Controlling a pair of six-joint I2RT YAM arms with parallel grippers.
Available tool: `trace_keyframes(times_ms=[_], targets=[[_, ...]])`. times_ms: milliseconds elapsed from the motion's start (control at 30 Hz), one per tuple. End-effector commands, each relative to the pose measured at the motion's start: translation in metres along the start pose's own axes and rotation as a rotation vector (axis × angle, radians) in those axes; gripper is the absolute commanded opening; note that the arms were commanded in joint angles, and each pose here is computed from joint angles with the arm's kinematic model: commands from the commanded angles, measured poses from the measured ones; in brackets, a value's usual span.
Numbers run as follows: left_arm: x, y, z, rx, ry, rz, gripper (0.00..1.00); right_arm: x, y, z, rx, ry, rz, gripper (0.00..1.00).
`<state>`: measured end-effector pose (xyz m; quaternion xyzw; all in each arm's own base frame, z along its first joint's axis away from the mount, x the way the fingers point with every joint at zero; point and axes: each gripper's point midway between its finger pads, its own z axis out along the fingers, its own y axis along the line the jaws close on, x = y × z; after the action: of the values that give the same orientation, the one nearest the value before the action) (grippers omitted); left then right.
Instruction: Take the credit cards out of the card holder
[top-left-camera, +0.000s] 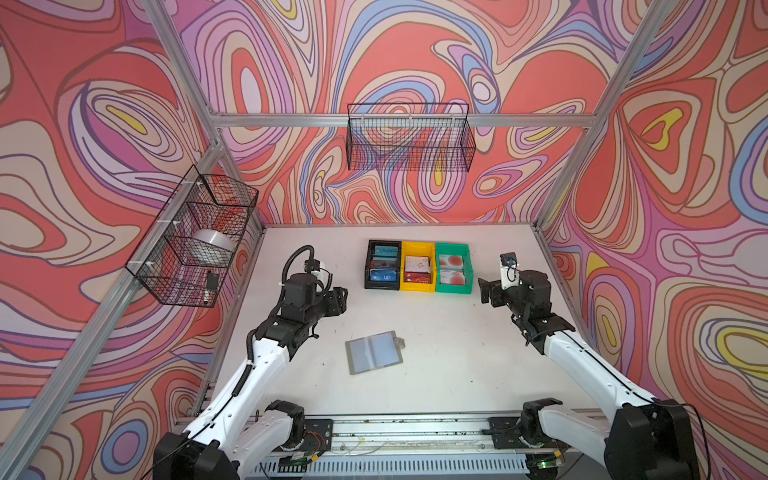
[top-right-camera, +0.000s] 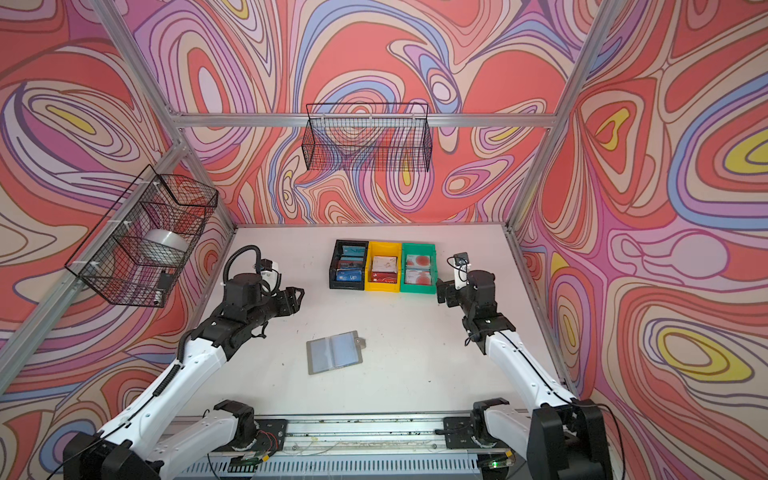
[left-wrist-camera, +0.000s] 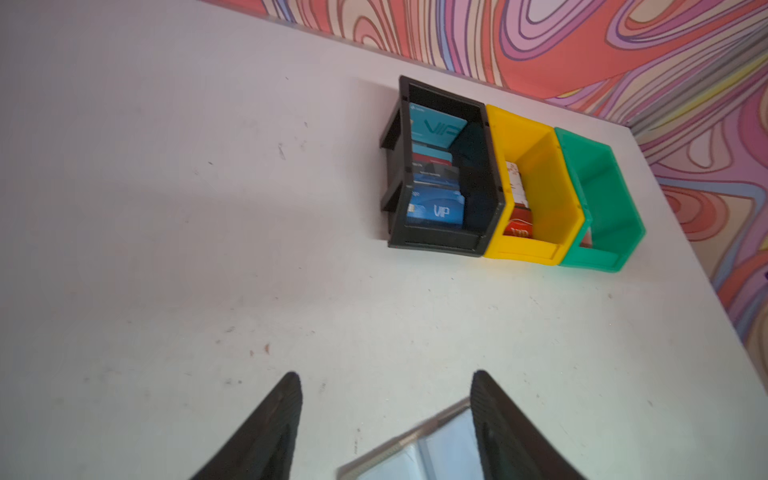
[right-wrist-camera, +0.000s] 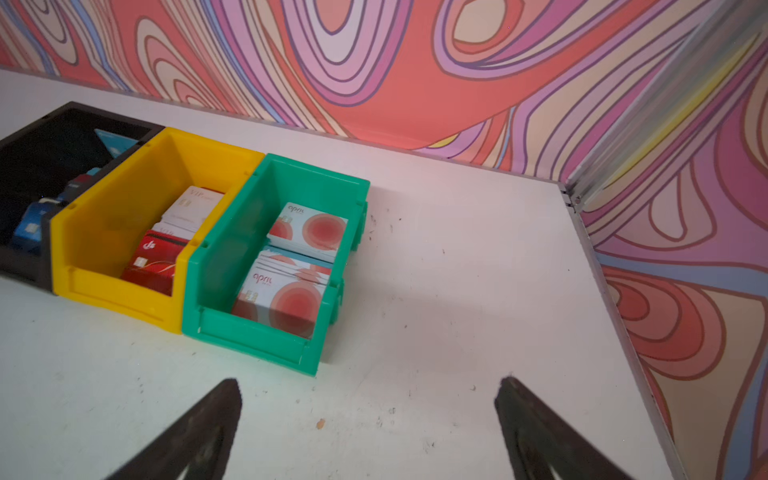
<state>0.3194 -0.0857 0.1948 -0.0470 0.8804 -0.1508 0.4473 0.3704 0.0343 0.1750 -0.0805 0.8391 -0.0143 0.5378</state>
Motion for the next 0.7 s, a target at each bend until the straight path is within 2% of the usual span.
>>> trace_keyframes(times_ms=[0, 133, 233, 267, 467, 667], targets=[[-0.021, 0.040, -0.015, -0.225, -0.152, 0.080, 0.81, -0.001, -0.008, 0.017, 0.029, -0.088, 0.045, 0.98], [-0.029, 0.063, -0.032, -0.345, -0.286, 0.135, 0.99, 0.015, -0.010, 0.046, 0.020, -0.089, 0.089, 0.98], [-0.033, 0.075, -0.040, -0.407, -0.366, 0.139, 1.00, 0.020, -0.009, 0.065, 0.017, -0.112, 0.101, 0.99], [-0.022, 0.083, -0.035, -0.432, -0.359, 0.148, 1.00, 0.022, -0.009, 0.072, 0.015, -0.107, 0.096, 0.98], [-0.016, 0.097, -0.021, -0.506, -0.371, 0.239, 1.00, 0.038, -0.009, 0.089, 0.026, -0.072, 0.081, 0.98], [-0.004, 0.107, 0.007, -0.454, -0.396, 0.252, 1.00, 0.044, -0.025, 0.076, 0.107, -0.155, 0.129, 0.98]])
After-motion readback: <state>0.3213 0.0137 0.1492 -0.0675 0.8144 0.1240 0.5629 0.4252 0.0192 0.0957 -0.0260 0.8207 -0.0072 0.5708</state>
